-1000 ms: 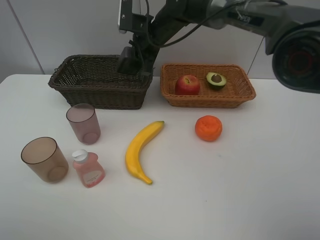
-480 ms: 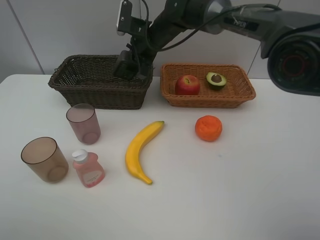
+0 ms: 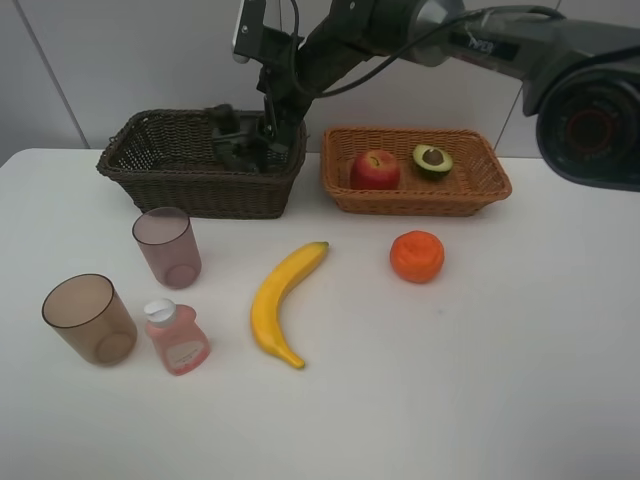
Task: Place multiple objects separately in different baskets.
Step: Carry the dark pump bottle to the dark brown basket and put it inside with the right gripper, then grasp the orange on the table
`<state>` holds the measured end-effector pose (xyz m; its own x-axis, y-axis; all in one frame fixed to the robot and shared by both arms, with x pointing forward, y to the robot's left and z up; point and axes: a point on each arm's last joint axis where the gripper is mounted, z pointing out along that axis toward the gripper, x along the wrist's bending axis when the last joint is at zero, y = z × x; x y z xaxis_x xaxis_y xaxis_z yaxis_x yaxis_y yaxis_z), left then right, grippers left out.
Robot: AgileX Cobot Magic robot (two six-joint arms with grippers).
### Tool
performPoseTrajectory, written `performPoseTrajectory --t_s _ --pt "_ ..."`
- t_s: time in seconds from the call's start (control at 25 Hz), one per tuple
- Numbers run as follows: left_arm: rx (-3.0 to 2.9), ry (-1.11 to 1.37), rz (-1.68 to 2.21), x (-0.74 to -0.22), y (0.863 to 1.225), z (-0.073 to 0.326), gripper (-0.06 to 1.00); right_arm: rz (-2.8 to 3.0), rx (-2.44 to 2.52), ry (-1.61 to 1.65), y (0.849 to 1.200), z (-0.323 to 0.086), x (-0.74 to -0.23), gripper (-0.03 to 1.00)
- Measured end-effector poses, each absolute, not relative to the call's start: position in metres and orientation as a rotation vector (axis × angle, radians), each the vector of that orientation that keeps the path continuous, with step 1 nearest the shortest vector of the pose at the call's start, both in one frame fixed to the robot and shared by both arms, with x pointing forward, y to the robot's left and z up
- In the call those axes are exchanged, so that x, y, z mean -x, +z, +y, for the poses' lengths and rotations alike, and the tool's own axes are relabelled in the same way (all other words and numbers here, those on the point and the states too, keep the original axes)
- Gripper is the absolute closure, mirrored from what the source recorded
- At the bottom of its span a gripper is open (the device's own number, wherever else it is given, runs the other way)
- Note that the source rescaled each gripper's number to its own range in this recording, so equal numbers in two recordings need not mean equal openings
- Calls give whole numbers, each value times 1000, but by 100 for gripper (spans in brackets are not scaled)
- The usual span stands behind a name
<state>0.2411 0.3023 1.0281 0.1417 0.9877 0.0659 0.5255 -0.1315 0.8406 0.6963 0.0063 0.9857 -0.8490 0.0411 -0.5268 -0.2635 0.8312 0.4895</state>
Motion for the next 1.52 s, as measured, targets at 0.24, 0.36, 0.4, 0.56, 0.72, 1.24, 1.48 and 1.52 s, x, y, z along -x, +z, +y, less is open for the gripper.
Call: performPoseTrajectory --t_s 0.24,0.36,0.4,0.56,0.72,1.24,1.48,1.52 --pt "-1748 874 1461 -241 1028 302 -5 2477 163 767 986 6 -696 -2" --pt "-1748 874 1461 -241 1028 302 -5 2476 162 768 986 6 -696 -2" --pt "-1748 874 1461 -241 1028 302 -5 2476 160 771 986 6 -696 -2" --pt "-1748 874 1461 -241 1028 302 -5 2477 154 775 986 7 -696 -2" --pt "-1748 874 1461 -241 1028 302 -5 2479 138 780 986 7 -696 -2" --pt "-1748 874 1461 -241 1028 302 -5 2481 107 798 999 5 -693 -2" --pt "-1748 874 1461 -241 1028 302 -5 2482 41 762 1026 -4 -687 -2" --pt "-1748 874 1461 -241 1028 302 -5 2488 13 751 1031 -6 -685 -2"
